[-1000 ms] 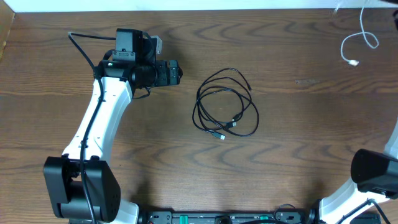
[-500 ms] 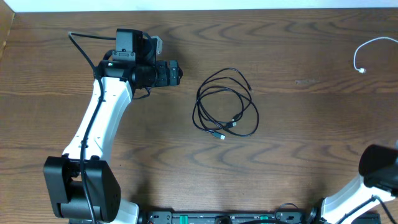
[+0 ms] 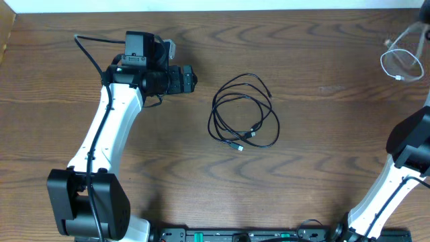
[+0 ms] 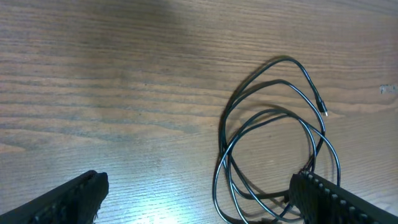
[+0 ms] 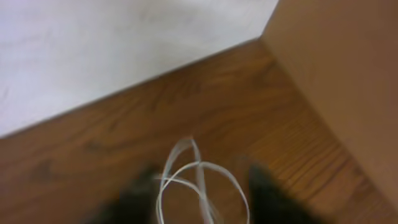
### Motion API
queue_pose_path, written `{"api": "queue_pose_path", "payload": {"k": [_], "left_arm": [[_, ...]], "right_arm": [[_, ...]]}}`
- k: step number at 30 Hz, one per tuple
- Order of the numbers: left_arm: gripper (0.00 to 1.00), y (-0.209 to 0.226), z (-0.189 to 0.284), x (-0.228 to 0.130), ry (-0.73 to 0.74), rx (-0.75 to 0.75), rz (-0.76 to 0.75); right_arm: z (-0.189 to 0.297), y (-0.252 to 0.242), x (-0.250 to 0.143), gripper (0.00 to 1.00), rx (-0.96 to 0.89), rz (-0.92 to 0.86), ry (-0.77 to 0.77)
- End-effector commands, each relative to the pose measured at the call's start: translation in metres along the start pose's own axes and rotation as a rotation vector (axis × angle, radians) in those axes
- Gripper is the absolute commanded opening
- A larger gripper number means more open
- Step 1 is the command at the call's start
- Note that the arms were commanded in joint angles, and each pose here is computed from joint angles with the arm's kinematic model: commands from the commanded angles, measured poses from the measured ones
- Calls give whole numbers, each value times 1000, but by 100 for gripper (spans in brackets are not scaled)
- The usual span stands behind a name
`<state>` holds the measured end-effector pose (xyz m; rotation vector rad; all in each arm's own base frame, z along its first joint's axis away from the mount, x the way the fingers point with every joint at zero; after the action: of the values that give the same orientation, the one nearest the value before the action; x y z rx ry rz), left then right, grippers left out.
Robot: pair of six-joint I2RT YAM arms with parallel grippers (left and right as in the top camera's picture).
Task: Untangle cables
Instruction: 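Release the white cable at the top-right and bring the right gripper back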
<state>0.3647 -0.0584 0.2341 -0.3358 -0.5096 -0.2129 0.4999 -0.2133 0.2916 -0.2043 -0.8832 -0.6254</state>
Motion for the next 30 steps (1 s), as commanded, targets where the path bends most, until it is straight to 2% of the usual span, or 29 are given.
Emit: {"api": "queue_pose_path", "payload": {"k": [1,6,13,15,17,23,26,30], "left_arm": [[99,0,1,-2,0,10,-9],[98,0,1,-2,1,10,-10],[98,0,1,-6,28,7,-45],[98,-1,1,-9,50,4,-64],[98,-1,2,-15,91,1,-57],[98,-2,3,-24,145,-7,-78],[98,-6,3,-27,161,-69,-67],[98,-8,5,-32,197,-97,-58]], "right_arm": [[4,-5,-3,99,41,-14,52],[17,-4,-21,99,105,-12,212],[57,33,-53,99,607,-21,527],[69,47,-67,99,723,21,620],[87,67,-91,99,801,151,732],[124,120,-144,99,774,382,961],[140,148,-173,99,754,465,1050],[152,176,-225,99,601,580,1163]]}}
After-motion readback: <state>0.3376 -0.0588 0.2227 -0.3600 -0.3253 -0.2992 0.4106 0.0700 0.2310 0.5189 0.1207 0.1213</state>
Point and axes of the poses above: each gripper's point midway between its finger pads, its own z axis back along the fingers, its own y axis along the line the jaws close on, x = y × z, the point moved 10 cm from there along z, back along the fingers, and after that the axes turned 12 degrees about -z, right-handed, at the moved point
